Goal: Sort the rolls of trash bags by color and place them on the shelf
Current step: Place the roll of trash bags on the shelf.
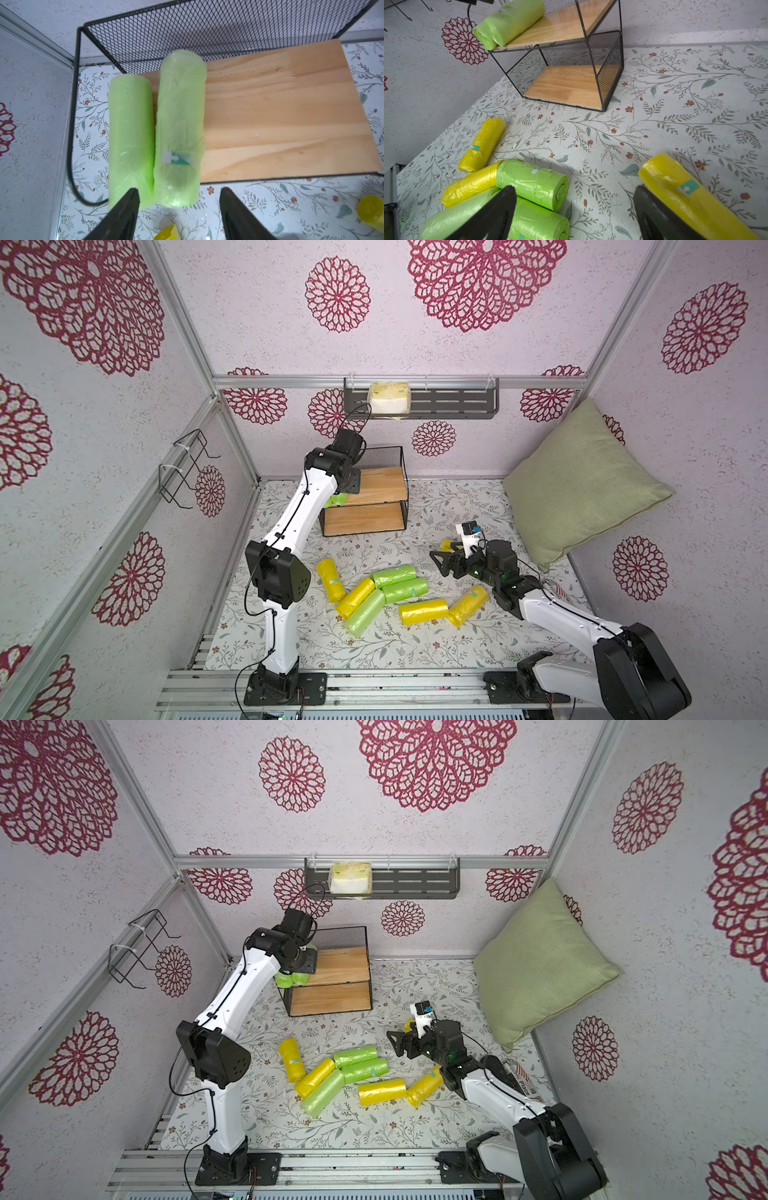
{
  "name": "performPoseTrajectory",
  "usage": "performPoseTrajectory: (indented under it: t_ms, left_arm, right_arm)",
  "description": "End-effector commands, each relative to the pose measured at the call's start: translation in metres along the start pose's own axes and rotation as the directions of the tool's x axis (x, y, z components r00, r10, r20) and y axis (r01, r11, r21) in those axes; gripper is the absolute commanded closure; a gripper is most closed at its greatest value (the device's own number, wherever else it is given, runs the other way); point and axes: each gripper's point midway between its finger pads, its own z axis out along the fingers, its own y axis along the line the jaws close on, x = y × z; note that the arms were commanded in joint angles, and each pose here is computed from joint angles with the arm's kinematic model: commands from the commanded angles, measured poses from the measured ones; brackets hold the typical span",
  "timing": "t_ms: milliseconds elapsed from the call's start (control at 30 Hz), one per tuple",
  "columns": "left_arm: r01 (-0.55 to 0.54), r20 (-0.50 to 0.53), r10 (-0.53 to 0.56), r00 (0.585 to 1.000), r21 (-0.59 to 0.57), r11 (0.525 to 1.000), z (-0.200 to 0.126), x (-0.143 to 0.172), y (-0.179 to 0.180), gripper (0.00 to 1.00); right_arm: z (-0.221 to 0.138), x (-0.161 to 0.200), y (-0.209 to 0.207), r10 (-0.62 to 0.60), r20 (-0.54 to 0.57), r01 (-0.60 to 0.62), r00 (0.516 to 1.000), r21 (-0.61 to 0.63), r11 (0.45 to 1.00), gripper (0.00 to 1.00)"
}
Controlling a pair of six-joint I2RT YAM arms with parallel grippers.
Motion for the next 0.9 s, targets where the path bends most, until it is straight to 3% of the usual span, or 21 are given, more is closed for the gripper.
performPoseTrajectory:
  t_ms: [0, 167, 367, 533, 600, 733, 867]
  left_arm:
    - [0.006, 0.114, -0.018, 0.993, 0.108, 0.994, -0.043, -0.013, -0.015, 0.33]
    - [-0.072, 0.177, 0.01, 0.984, 0.349, 0.934, -0.082, 0.011, -0.059, 0.33]
    - [-0.244, 0.23, 0.129, 0.965, 0.59, 0.77, -0.095, 0.082, -0.118, 0.33]
    - [-0.396, 0.257, 0.301, 0.918, 0.606, 0.69, -0.075, 0.144, -0.138, 0.34]
    - [-0.46, 0.277, 0.371, 0.886, 0.621, 0.635, -0.068, 0.168, -0.147, 0.34]
    - [-0.559, 0.279, 0.505, 0.817, 0.601, 0.571, -0.053, 0.201, -0.147, 0.36]
    - [-0.51, 0.153, 0.546, 0.824, 0.62, 0.596, -0.047, 0.223, -0.14, 0.39]
  right_arm:
    - [-0.002, 0.008, 0.005, -0.044, -0.028, 0.044, 0.999, 0.014, 0.999, 0.07]
    - [0.005, 0.027, 0.018, -0.053, -0.093, 0.052, 0.994, -0.012, 0.999, 0.08]
    - [0.003, 0.05, 0.021, -0.02, -0.155, 0.018, 0.988, -0.016, 1.0, 0.08]
    - [-0.005, 0.061, 0.019, -0.017, -0.196, 0.017, 0.98, -0.005, 1.0, 0.08]
    - [-0.008, 0.064, 0.015, -0.016, -0.205, 0.018, 0.979, 0.012, 1.0, 0.07]
    - [-0.012, 0.062, 0.009, 0.067, -0.183, -0.073, 0.981, -0.029, 0.997, 0.07]
    - [-0.014, 0.056, 0.002, 0.073, -0.168, -0.075, 0.983, -0.01, 0.997, 0.07]
